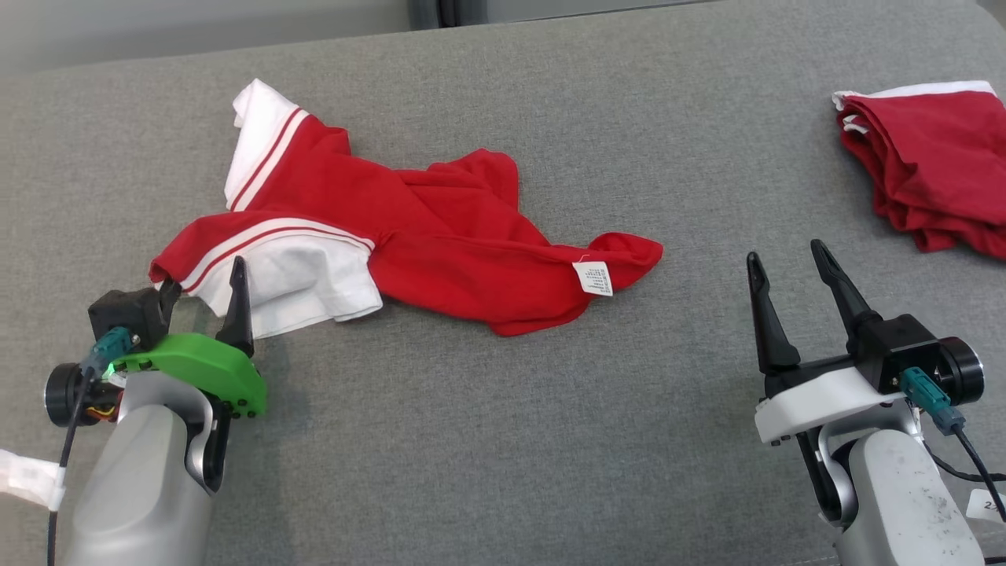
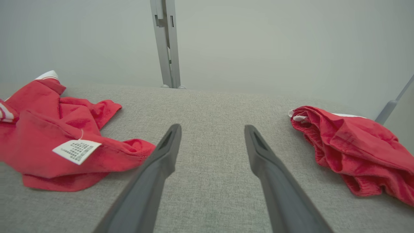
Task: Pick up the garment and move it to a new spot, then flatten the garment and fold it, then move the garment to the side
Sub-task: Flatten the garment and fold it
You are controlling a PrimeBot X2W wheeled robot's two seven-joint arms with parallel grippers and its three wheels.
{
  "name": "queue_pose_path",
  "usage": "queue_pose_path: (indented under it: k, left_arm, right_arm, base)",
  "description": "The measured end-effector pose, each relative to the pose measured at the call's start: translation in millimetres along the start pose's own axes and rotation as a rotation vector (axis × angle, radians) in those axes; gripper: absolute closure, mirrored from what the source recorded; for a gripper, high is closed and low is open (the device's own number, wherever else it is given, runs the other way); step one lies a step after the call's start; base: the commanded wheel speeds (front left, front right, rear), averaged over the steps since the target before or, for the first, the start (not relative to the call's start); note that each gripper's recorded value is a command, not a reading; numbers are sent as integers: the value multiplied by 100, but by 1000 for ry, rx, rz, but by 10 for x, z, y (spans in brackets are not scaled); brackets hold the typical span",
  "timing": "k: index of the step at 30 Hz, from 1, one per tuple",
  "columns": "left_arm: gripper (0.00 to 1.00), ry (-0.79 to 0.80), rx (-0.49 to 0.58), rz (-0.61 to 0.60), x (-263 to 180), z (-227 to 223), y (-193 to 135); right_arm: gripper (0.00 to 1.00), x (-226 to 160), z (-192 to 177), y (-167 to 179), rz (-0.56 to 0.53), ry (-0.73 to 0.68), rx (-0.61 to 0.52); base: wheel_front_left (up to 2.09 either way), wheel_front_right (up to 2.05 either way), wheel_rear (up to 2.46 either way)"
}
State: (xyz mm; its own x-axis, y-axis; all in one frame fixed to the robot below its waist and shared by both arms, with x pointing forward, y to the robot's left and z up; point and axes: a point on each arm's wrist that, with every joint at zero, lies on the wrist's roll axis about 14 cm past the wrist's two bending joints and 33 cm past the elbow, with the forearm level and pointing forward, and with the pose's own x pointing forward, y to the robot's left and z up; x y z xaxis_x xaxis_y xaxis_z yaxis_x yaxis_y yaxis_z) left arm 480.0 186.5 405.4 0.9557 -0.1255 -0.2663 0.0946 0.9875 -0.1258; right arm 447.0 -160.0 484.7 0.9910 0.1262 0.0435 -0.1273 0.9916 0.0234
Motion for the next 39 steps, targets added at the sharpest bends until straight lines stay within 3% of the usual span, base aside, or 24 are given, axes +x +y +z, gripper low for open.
queue_pose_path:
  k: [11, 21, 31, 39]
  left_arm:
    - [0, -113, -48, 9, -361, 211, -10]
    - [0, -269, -104, -37, -744, 518, -419]
    - [0, -288, -149, -14, -1287, 380, -471]
    - [0, -296, -162, -11, -1421, 357, -492]
  right_arm:
    - [0, -29, 141, 104, 24, -34, 12]
    - [0, -204, 309, 97, 14, -69, 26]
    - [0, -512, 435, 106, 4, -94, 48]
    - [0, -601, 411, 168, 17, -86, 62]
  base:
    - [0, 0, 0]
    - [0, 0, 0]
    - [0, 0, 0]
    - [0, 0, 0]
